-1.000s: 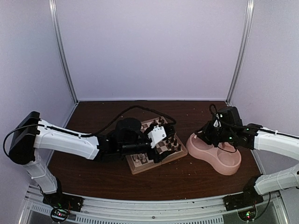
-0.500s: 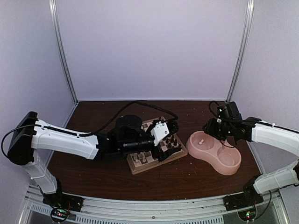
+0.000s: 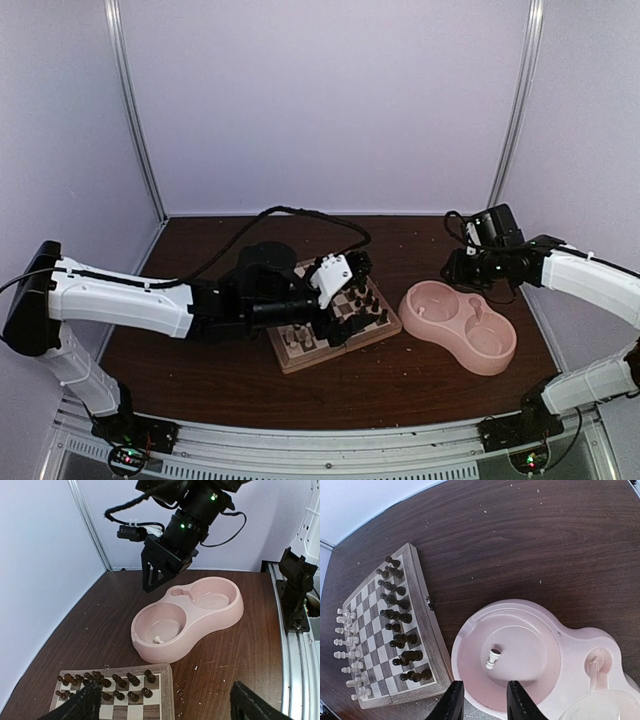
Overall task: Set up the chess pieces on the board
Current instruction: Pick up the pawn from the storage box.
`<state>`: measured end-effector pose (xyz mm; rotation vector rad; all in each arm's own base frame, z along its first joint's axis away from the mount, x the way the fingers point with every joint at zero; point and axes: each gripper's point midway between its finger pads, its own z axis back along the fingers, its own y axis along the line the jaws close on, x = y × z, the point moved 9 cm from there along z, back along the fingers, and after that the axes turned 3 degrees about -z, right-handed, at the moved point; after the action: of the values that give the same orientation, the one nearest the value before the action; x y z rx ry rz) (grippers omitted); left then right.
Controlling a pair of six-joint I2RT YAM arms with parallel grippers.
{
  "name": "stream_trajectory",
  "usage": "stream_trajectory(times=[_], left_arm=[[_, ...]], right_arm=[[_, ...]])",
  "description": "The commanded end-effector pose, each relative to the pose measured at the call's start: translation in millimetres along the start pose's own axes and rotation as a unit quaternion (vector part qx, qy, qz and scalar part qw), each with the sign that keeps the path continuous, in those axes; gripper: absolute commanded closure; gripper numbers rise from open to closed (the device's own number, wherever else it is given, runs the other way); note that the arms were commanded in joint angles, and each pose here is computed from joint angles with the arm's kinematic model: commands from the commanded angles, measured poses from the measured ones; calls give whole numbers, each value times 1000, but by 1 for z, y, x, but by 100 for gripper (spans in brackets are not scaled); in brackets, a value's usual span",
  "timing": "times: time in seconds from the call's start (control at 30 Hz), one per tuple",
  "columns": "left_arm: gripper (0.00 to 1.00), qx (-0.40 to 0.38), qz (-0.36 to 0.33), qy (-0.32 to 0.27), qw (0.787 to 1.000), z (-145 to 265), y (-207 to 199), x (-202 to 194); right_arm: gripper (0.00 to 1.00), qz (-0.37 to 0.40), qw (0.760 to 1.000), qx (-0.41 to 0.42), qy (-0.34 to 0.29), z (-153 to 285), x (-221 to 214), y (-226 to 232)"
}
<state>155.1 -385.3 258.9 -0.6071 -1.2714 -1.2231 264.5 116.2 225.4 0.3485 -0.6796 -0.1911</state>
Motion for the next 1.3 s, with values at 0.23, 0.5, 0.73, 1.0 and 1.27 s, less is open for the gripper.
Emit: stream_trajectory(times=[0.23,0.5,0.73,1.0,1.27], left_arm=[[10,13,60,16,998,40,5,10],[11,37,81,26,996,52,10,10],[10,37,80,41,995,47,10,11],[10,48,74,44,995,40,16,24],[10,60,65,42,995,25,21,36]], right_arm=[[68,-106,990,34,81,-46,-15,-6],[64,-34,986,38,159,-80,-25,-3],[65,54,976,5,213,-109,-31,-9],[66,121,962,-111,218,-127,-23,-26],[70,133,978,-146,67,-84,15,-20]])
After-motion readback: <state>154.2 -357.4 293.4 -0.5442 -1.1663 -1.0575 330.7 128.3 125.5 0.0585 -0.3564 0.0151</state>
